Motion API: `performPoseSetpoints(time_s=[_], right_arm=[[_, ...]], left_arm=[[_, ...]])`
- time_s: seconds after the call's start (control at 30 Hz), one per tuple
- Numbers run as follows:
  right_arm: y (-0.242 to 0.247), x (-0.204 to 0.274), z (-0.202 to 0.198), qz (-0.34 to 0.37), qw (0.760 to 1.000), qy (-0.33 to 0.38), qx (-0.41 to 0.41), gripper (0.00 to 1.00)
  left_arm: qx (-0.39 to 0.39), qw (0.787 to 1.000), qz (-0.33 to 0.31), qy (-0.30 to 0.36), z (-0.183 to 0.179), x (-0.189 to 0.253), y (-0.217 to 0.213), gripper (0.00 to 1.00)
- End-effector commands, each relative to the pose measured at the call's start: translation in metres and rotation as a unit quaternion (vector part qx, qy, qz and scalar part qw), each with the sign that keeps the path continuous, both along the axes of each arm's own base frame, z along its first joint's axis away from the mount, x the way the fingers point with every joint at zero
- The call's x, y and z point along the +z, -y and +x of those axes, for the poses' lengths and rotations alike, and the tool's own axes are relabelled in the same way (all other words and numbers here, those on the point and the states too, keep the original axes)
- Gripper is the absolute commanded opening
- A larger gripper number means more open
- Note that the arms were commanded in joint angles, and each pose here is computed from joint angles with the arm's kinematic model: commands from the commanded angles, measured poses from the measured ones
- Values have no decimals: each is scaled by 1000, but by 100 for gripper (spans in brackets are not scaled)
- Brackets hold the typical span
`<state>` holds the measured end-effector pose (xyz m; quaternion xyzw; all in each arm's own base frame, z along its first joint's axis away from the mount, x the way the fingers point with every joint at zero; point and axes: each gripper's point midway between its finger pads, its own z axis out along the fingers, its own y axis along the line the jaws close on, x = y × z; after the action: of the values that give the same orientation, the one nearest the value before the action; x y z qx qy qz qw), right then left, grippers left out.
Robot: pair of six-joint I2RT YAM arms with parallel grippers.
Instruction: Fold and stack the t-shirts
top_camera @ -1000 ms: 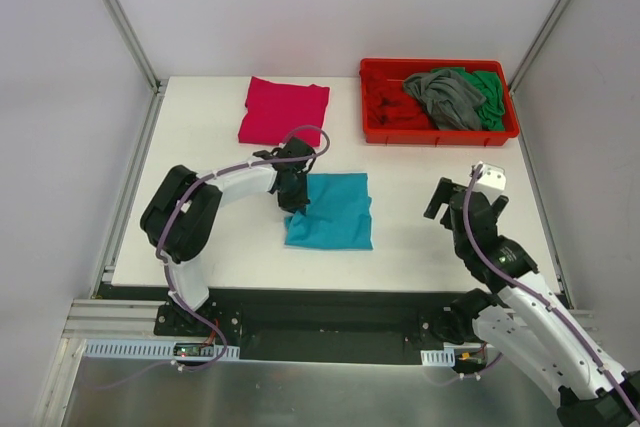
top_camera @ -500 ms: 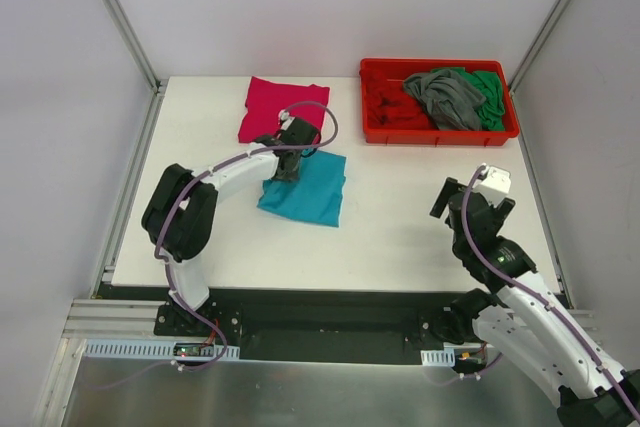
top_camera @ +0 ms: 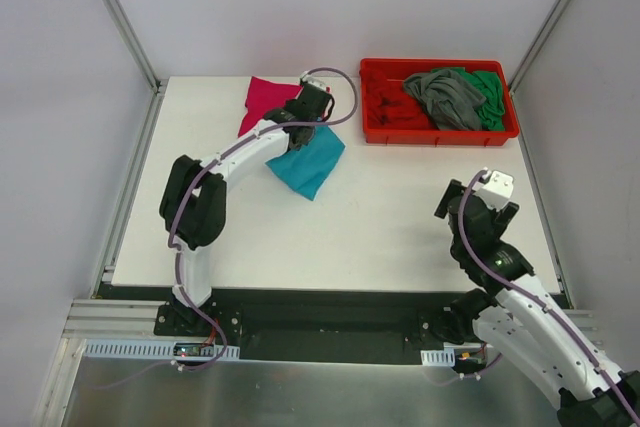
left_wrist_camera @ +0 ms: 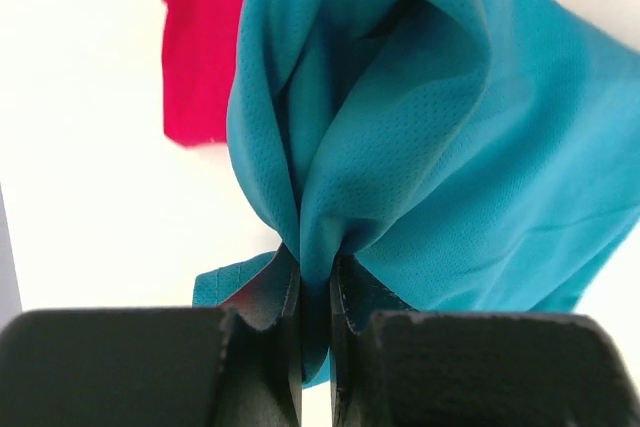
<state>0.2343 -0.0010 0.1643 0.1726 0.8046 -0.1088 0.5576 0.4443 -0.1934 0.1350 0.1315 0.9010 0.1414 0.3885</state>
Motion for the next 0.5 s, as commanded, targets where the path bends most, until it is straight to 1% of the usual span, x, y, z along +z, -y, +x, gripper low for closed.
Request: performPoseSetpoints(time_s=[0.0,0.13,0.3,0.47], right_arm=[[6,3,6,-24,999,11,-18,96],[7,2,9,-35,999,4,-22,96],[8,-1,11,-44,999,-4,-29,96],[7,-5,13,-48,998,-10,-27,96]], left_arm=[[-33,998,-5,60,33,49,13,0],[-31,996,-13,81,50,67,15,0],[-34,992,-45,109,70,93,22,0],[-38,984,-117,132,91,120,31,0]])
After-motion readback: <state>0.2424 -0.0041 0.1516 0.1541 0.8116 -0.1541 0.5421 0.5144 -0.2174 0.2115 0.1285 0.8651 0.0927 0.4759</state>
